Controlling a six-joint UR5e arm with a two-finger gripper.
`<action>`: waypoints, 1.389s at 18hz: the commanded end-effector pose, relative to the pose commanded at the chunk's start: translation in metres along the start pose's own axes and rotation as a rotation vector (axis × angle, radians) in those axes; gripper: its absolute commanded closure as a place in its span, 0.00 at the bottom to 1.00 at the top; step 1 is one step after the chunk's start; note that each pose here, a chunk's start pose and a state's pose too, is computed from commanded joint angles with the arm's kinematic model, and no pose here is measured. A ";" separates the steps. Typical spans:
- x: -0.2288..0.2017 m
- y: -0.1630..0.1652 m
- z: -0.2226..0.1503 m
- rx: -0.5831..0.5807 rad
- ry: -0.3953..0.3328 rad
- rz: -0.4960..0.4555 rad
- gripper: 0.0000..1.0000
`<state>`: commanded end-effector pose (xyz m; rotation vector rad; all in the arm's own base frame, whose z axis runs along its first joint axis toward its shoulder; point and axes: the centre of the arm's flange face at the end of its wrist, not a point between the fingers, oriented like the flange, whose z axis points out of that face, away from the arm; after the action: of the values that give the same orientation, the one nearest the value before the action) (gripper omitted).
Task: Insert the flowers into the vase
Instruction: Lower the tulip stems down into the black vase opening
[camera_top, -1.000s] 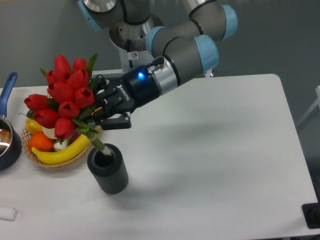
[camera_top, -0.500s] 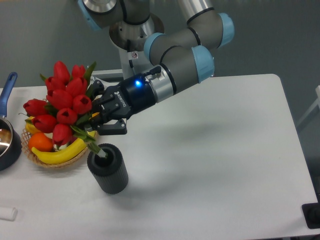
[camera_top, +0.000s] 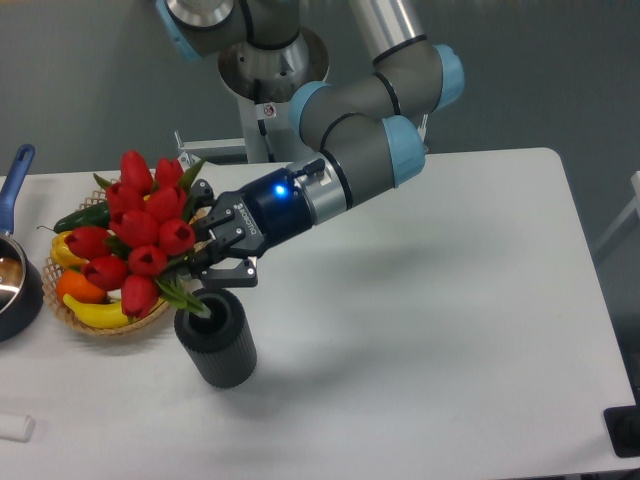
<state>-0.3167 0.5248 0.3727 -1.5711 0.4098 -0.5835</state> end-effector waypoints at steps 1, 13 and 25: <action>-0.001 0.004 -0.001 0.000 -0.001 -0.008 0.71; -0.010 0.053 -0.016 -0.005 -0.031 -0.038 0.70; -0.010 0.089 -0.015 -0.014 -0.032 -0.091 0.69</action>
<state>-0.3266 0.5106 0.2834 -1.6170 0.3202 -0.6263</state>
